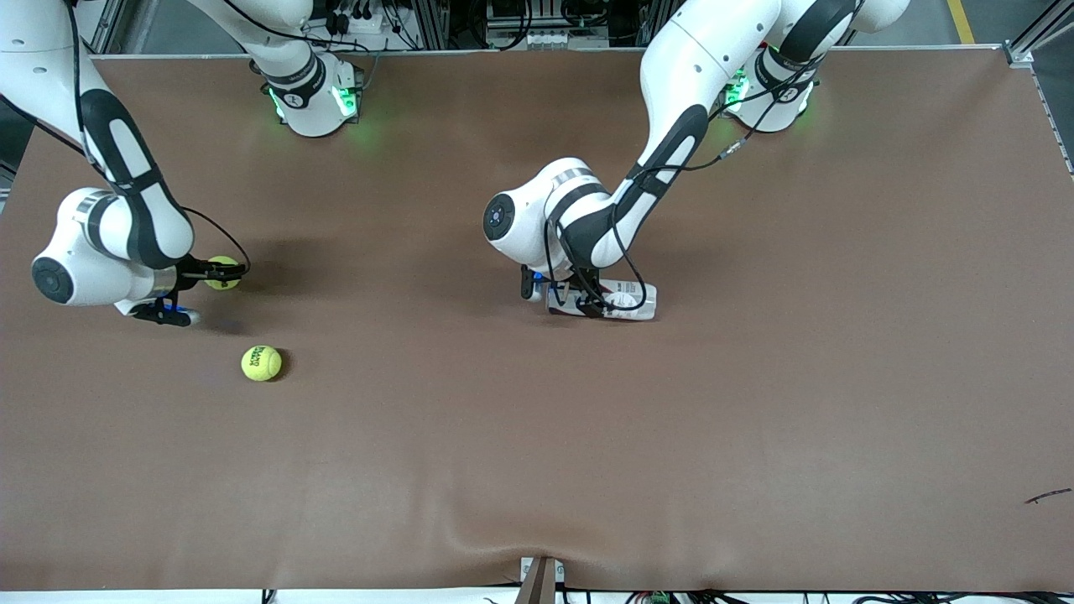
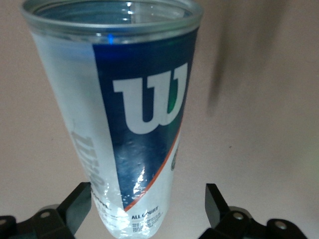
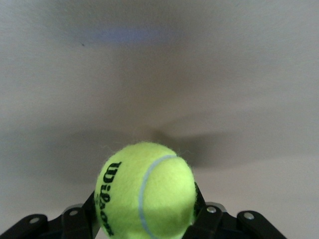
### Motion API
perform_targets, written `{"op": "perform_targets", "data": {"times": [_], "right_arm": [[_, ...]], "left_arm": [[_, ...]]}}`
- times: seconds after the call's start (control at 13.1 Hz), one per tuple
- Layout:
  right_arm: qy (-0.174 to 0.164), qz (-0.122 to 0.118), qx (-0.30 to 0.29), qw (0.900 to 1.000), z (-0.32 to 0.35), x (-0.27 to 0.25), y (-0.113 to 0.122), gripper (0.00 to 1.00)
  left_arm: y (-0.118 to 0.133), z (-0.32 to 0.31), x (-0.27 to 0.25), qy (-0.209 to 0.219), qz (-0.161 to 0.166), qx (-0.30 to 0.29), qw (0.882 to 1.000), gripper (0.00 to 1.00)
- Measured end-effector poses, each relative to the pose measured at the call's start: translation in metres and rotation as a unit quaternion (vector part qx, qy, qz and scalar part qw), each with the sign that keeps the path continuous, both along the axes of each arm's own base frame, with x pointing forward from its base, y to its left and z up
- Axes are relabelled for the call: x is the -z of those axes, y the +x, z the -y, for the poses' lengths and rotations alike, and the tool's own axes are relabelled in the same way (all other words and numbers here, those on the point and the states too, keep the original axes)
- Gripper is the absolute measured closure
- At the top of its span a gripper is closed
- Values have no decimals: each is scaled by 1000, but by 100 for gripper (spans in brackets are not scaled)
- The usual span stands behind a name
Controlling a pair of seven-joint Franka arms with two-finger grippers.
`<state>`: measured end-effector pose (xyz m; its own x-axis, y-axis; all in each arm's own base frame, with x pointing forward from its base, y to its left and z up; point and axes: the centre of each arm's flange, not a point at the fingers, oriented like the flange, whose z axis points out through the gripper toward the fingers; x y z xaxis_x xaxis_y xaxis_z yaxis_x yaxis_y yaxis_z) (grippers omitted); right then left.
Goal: Insert tennis ball vertically with right arm
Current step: 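Grasp the Wilson tube with the left gripper while the right grasps the ball, then lift the tube upright with the left gripper while the right lifts the ball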
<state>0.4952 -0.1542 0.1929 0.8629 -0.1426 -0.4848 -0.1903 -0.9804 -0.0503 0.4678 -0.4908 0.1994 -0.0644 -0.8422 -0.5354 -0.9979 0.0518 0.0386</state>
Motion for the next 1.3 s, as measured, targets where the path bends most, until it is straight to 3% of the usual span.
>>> {"op": "perform_targets", "data": {"times": [0.15,0.31,0.92,1.07,1.22,1.3], "right_arm": [[4,-15,-1,1000,8,-40,22,31],[4,-12,-2,1000,14,-81,43,31],[-10,72,-44,996,-4,-243,107,31],[-13,92,-65,994,-29,-265,117,31],[-15,107,-83,991,-57,-283,122,31],[-16,113,-82,990,-70,-291,123,31]], "left_arm": [[1,-1,2,5,7,1,1000,0],[0,-1,11,16,14,6,1000,0],[-4,-2,29,29,20,3,999,0],[-4,-1,29,29,25,-1,999,4],[-5,0,29,29,28,-2,999,19],[-5,1,29,29,28,-2,999,19]]}}
